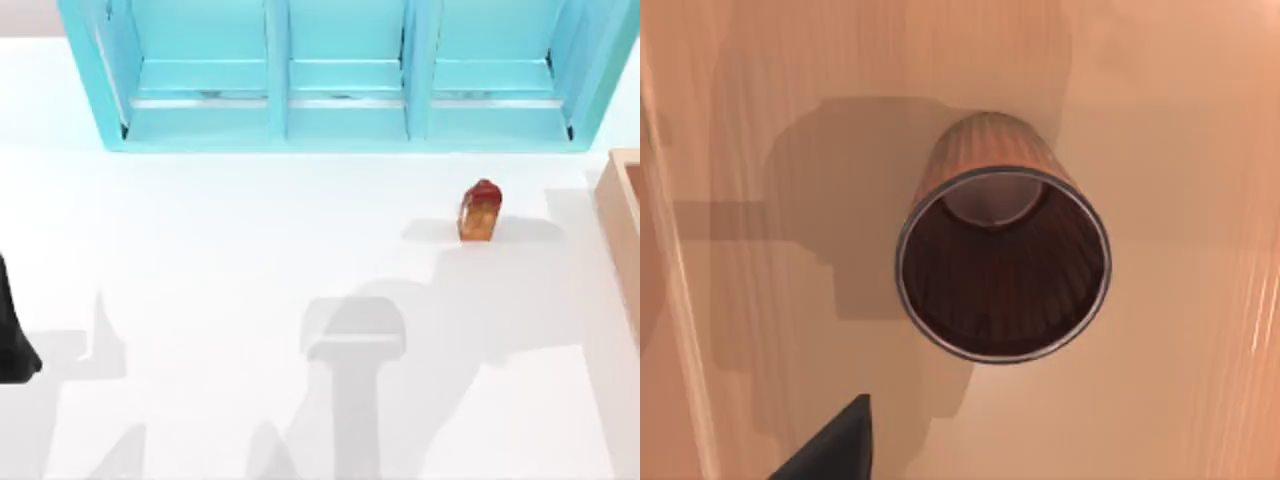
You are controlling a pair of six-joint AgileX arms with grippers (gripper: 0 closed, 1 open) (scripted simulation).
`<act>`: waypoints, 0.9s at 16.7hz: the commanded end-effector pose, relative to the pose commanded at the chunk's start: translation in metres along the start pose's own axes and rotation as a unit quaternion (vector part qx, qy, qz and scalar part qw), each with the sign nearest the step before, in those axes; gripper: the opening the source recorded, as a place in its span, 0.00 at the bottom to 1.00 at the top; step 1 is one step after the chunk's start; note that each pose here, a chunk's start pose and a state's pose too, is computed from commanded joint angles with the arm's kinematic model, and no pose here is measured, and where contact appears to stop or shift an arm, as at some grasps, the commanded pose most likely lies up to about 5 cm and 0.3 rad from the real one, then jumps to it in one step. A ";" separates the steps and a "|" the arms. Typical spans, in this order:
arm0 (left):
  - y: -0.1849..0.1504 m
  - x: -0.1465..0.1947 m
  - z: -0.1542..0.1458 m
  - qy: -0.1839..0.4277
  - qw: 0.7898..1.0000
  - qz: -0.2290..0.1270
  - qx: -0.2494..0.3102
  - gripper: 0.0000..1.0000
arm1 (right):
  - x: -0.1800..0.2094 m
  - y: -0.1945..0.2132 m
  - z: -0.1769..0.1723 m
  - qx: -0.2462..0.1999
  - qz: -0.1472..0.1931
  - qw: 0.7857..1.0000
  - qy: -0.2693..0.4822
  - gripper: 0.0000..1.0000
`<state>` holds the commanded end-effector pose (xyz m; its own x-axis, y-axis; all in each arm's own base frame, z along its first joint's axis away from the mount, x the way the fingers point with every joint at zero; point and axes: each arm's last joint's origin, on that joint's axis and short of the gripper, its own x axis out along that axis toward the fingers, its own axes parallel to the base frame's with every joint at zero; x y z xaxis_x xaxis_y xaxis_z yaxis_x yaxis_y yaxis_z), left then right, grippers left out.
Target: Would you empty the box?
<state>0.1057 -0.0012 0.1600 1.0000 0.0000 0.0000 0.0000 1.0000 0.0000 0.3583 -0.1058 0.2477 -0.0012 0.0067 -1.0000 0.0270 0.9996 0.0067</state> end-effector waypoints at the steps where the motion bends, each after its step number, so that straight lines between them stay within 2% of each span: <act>1: 0.000 0.000 0.000 0.000 1.000 0.000 0.000 1.00 | 0.009 0.000 0.001 0.000 0.000 1.000 0.000 1.00; 8: 0.000 0.000 0.000 0.000 1.000 0.000 0.000 1.00 | 0.083 -0.001 -0.001 0.000 -0.001 1.000 -0.003 1.00; 13: 0.000 0.000 0.000 0.000 1.000 0.000 0.000 1.00 | 0.088 0.000 -0.002 0.000 -0.001 1.000 -0.002 1.00; 15: 0.000 0.000 0.000 0.000 1.000 0.000 0.000 1.00 | 0.088 0.000 -0.002 0.000 -0.001 1.000 -0.002 0.85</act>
<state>0.1057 -0.0012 0.1600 1.0000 0.0000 0.0000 0.0000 1.0000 0.0000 0.3565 -0.1057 0.1593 0.0028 0.0056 -1.0000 0.0270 0.9996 0.0056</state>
